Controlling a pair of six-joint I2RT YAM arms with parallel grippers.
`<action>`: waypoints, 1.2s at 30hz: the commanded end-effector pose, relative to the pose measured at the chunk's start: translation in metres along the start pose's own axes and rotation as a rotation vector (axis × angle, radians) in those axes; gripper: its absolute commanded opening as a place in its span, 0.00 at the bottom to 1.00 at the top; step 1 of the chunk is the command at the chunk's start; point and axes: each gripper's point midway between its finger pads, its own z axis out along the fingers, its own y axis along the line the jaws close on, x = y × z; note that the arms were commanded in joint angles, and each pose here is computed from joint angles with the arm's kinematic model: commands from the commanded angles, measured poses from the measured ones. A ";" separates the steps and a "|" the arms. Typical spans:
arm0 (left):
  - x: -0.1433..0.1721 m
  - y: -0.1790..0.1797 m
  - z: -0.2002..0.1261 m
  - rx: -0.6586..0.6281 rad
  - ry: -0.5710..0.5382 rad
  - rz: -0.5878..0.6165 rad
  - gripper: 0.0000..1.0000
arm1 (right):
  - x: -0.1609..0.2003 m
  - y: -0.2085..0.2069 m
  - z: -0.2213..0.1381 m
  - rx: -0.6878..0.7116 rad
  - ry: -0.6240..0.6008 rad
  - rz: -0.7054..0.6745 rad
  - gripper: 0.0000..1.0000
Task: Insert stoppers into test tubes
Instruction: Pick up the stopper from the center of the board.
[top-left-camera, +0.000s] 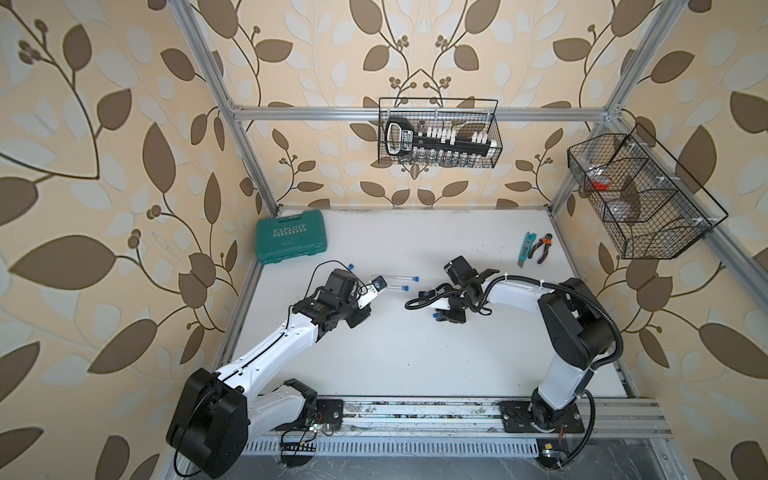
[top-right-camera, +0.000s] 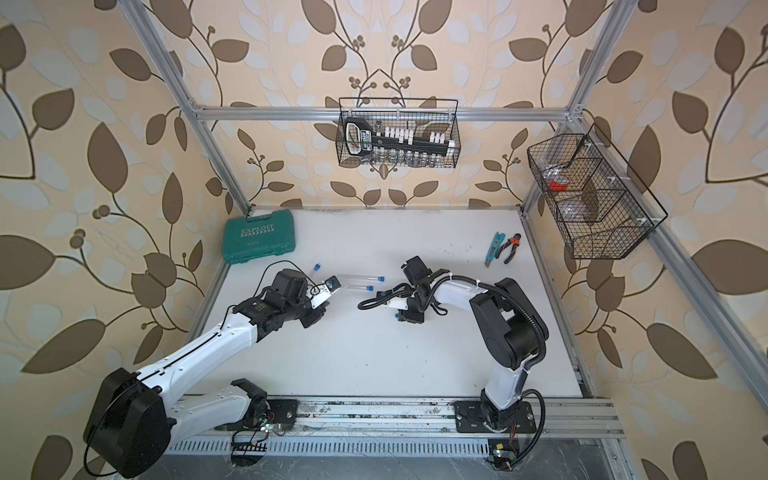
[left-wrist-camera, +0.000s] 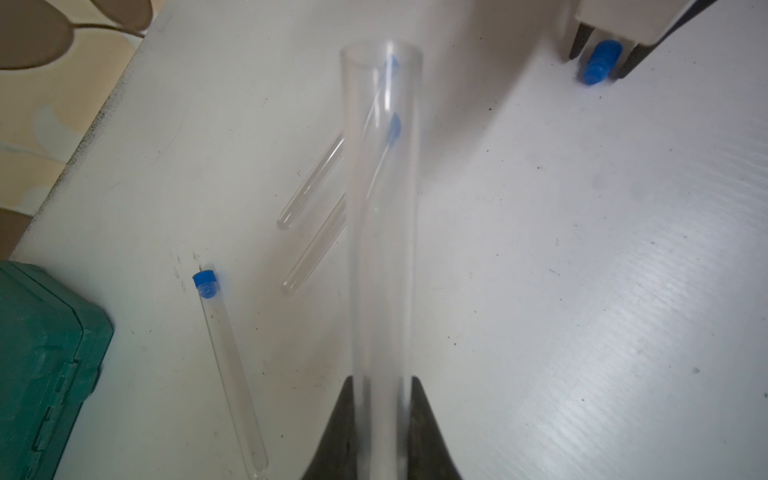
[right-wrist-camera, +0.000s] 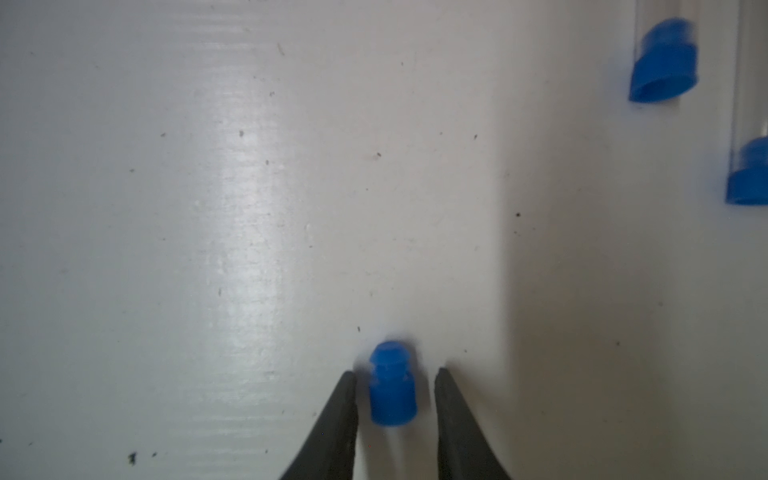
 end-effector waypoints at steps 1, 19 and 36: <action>-0.003 0.005 -0.005 -0.019 -0.029 0.002 0.00 | 0.004 0.009 0.008 -0.059 0.021 -0.011 0.28; -0.003 0.005 -0.006 -0.024 -0.029 0.009 0.00 | 0.011 0.009 0.008 -0.049 0.043 -0.018 0.24; -0.004 0.004 -0.007 -0.019 -0.034 0.011 0.00 | 0.009 0.015 -0.002 -0.052 0.017 -0.014 0.25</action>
